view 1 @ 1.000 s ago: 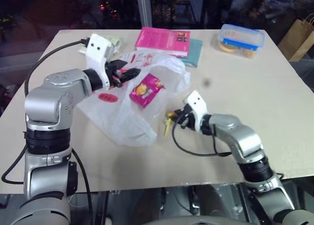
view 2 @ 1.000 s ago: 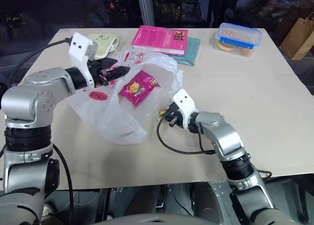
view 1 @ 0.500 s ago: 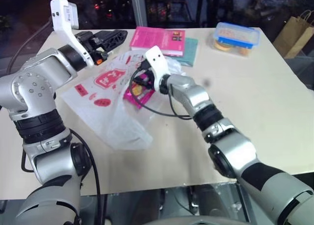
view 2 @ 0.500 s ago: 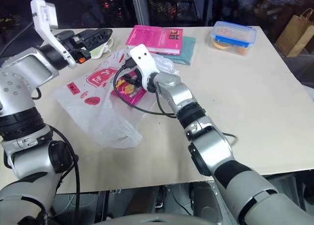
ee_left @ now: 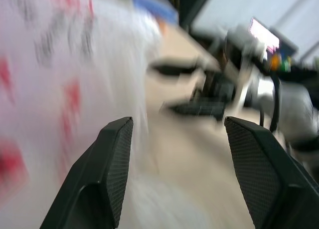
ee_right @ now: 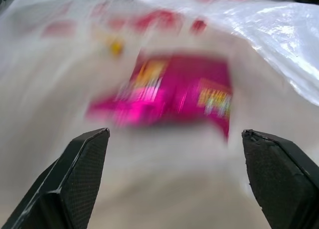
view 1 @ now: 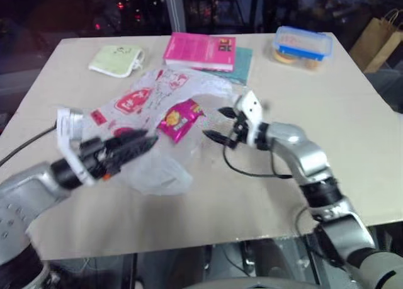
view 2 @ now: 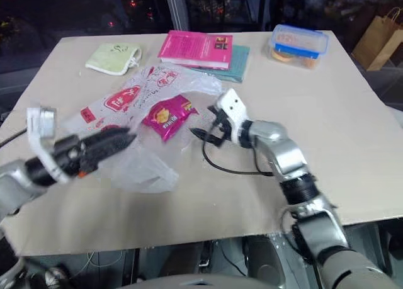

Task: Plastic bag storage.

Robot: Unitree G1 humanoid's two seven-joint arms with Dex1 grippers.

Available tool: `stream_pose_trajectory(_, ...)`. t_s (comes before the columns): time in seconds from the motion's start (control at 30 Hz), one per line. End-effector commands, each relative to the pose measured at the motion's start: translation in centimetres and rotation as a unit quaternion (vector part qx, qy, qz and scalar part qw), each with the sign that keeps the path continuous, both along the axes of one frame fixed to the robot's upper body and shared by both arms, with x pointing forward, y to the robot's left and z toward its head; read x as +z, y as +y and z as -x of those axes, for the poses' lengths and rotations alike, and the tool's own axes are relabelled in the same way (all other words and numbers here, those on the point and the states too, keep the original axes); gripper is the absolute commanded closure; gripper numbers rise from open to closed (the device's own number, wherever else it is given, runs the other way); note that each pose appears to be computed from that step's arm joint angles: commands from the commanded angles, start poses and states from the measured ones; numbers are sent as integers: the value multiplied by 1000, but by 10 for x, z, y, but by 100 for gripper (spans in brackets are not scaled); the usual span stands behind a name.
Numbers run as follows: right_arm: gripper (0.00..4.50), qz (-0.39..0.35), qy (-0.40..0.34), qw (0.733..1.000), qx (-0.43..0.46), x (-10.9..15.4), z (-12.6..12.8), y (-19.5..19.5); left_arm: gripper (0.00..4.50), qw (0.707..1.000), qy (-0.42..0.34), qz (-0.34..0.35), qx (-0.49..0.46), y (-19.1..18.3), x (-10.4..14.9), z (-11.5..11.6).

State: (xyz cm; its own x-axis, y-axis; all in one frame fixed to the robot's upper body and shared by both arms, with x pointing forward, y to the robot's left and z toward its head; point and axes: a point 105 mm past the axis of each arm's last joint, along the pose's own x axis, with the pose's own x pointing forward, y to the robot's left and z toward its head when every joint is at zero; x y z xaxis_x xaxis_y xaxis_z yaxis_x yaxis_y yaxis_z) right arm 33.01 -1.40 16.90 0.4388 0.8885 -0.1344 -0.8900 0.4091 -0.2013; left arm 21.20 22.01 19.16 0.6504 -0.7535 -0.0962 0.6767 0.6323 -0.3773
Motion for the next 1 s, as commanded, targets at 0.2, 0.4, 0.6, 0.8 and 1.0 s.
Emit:
stream_pose_trajectory(0.2, 0, -31, -40, 989, -140, 28, -31, -20, 9, 996, -29, -78, -14, -13, -22, 48)
stream_pose_trajectory(0.4, 0, -54, -30, 968, -242, 28, -109, -6, 9, 988, -45, -135, 55, -21, -52, 40)
stream_pose_trajectory(0.6, 234, -48, -45, 969, -239, 31, -126, 0, 0, 981, -51, -156, 100, -38, -72, 23)
stream_pose_trajectory(0.8, 450, -54, -58, 972, -223, 36, -123, -6, 86, 977, -54, -131, 162, -52, -89, -9)
stream_pose_trajectory(1.0, 450, -60, -63, 969, -230, 37, -120, -16, 362, 990, -32, 5, 136, -68, -82, -25)
